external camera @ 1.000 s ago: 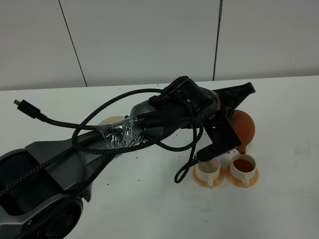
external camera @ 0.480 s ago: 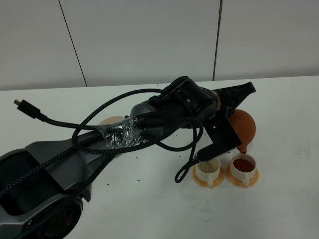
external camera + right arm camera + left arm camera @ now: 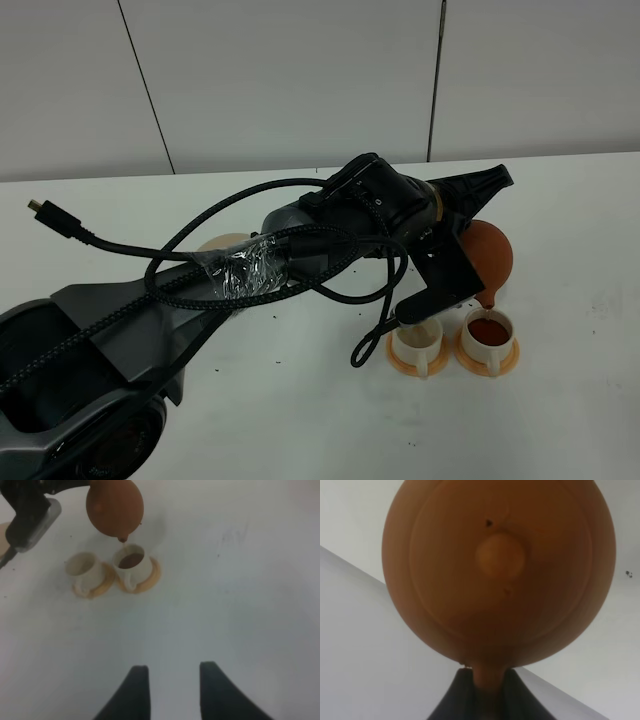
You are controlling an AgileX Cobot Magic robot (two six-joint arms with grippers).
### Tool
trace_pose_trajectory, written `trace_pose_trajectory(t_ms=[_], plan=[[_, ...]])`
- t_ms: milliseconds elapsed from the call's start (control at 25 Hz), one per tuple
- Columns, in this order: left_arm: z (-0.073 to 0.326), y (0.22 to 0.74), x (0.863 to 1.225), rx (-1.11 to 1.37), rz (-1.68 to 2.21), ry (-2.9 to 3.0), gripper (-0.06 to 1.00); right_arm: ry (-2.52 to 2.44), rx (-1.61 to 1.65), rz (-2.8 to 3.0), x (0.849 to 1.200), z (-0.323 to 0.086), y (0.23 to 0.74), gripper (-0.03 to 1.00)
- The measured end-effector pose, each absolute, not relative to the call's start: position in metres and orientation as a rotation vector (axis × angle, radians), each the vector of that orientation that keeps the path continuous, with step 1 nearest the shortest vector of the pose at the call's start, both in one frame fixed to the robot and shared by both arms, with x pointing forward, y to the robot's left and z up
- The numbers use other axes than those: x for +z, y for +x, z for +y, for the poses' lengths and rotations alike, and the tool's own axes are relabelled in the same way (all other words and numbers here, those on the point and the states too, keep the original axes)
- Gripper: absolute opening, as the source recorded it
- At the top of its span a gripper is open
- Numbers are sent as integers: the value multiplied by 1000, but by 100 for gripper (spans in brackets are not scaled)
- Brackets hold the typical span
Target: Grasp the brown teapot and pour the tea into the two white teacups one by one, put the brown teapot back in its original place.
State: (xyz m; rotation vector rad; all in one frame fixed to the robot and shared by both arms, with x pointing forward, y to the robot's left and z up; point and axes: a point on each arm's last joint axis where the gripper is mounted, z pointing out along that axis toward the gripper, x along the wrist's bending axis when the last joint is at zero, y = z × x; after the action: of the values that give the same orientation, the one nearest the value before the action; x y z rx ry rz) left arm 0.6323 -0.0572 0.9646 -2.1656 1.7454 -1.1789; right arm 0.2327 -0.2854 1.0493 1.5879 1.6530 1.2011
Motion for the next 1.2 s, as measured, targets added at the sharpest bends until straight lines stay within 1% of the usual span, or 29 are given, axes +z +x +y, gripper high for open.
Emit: trace_pose_trajectory(t_ms=[1200], plan=[[-57, 632, 965, -1179, 1748, -2162, 17, 1588, 1201, 1653, 1049, -285, 233, 24]])
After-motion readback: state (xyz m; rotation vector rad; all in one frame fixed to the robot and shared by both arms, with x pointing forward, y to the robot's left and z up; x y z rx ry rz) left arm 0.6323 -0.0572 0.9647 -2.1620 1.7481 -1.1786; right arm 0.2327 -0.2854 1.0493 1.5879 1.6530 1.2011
